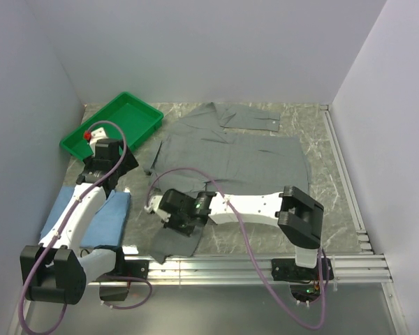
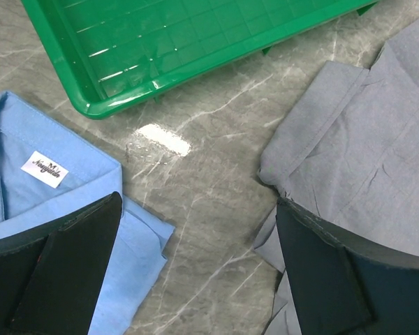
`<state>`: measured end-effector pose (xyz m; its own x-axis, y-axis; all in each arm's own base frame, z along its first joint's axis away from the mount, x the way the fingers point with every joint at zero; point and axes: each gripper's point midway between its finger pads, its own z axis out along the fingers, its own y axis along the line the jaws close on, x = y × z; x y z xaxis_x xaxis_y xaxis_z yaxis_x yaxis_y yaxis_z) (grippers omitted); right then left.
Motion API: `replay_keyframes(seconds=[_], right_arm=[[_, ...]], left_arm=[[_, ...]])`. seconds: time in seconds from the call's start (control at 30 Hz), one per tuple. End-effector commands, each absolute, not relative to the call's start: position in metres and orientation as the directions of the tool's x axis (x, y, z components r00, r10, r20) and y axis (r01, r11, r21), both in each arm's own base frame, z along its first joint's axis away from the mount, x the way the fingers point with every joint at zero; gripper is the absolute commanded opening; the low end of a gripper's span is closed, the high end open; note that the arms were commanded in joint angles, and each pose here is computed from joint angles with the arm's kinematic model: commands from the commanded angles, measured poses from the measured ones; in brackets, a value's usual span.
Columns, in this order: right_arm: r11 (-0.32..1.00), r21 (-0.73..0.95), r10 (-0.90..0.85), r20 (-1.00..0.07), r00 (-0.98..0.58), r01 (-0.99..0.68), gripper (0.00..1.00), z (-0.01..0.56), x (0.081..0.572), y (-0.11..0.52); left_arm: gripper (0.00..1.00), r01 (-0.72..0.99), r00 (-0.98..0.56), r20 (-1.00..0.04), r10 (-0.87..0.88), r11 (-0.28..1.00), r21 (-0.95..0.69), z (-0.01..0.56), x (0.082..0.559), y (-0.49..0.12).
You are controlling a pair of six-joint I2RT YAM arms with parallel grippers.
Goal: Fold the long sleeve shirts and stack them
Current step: Fold the shirt
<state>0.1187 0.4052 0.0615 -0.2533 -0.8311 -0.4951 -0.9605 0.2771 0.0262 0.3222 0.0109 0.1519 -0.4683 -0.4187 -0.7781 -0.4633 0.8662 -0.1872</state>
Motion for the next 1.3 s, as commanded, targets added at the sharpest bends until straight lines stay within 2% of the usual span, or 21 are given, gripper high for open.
replay_keyframes(seconds=[0.0,0.13,0.27,0.3,0.33,0.37,0.4,0.47,0.53,0.57,0.67,0.77,0.83,0.87,1.07,1.27], right_arm=[[0.424,0.001,-0.722,-0.604,-0.338,-0.906,0.0,0.097,0.169,0.397],[0.626,0.043,-0.576,-0.648,-0.499,-0.779,0.0,0.116,0.239,0.353],[0.782,0.094,-0.422,-0.647,-0.635,-0.616,0.0,0.123,0.292,0.314],[0.828,0.1,-0.365,-0.651,-0.665,-0.552,0.13,0.126,0.303,0.305],[0.852,0.105,-0.326,-0.661,-0.676,-0.513,0.22,0.132,0.312,0.299],[0.888,0.121,-0.26,-0.663,-0.702,-0.443,0.38,0.135,0.322,0.289],[0.915,0.099,-0.229,-0.671,-0.705,-0.39,0.45,0.137,0.33,0.28],[0.943,0.107,-0.166,-0.671,-0.723,-0.315,0.53,0.143,0.336,0.271],[0.965,0.077,-0.129,-0.691,-0.712,-0.25,0.56,0.149,0.343,0.262],[0.963,0.073,-0.136,-0.697,-0.704,-0.259,0.56,0.151,0.344,0.262],[0.899,0.085,-0.238,-0.727,-0.644,-0.429,0.57,0.163,0.325,0.291],[0.776,-0.086,-0.465,-0.747,-0.475,-0.625,0.63,0.167,0.297,0.327],[0.702,-0.157,-0.553,-0.735,-0.392,-0.695,0.67,0.162,0.273,0.354],[0.659,-0.225,-0.61,-0.718,-0.335,-0.717,0.69,0.16,0.271,0.357],[0.488,-0.351,-0.77,-0.605,-0.204,-0.799,0.71,0.129,0.234,0.396],[0.386,-0.494,-0.87,-0.475,-0.13,-0.779,0.71,0.094,0.222,0.398]], left_arm=[[0.98,-0.444,-0.429,-0.796,-0.428,0.867,-0.226,0.167,0.332,0.008],[0.98,-0.438,-0.437,-0.792,-0.427,0.87,-0.227,0.165,0.332,0.007],[0.98,-0.433,-0.439,-0.791,-0.427,0.872,-0.23,0.165,0.332,0.006],[0.98,-0.431,-0.44,-0.791,-0.425,0.873,-0.229,0.165,0.332,0.006],[0.98,-0.43,-0.443,-0.789,-0.426,0.873,-0.23,0.164,0.332,0.005],[0.98,-0.428,-0.444,-0.789,-0.424,0.874,-0.229,0.164,0.332,0.005],[0.98,-0.426,-0.445,-0.788,-0.425,0.875,-0.231,0.164,0.332,0.004],[0.98,-0.421,-0.452,-0.785,-0.424,0.877,-0.231,0.163,0.333,0.003],[0.98,-0.415,-0.464,-0.778,-0.423,0.88,-0.231,0.16,0.333,0.001],[0.98,-0.411,-0.47,-0.774,-0.424,0.881,-0.233,0.159,0.333,0.0],[0.98,-0.395,-0.493,-0.76,-0.424,0.887,-0.239,0.154,0.334,-0.005],[0.98,-0.398,-0.514,-0.745,-0.424,0.888,-0.231,0.149,0.335,-0.006],[0.98,-0.404,-0.521,-0.74,-0.426,0.887,-0.225,0.146,0.336,-0.006],[0.98,-0.408,-0.524,-0.738,-0.425,0.886,-0.22,0.145,0.335,-0.005],[0.98,-0.413,-0.517,-0.742,-0.426,0.884,-0.219,0.146,0.334,-0.004],[0.98,-0.416,-0.519,-0.74,-0.428,0.883,-0.218,0.146,0.334,-0.003]])
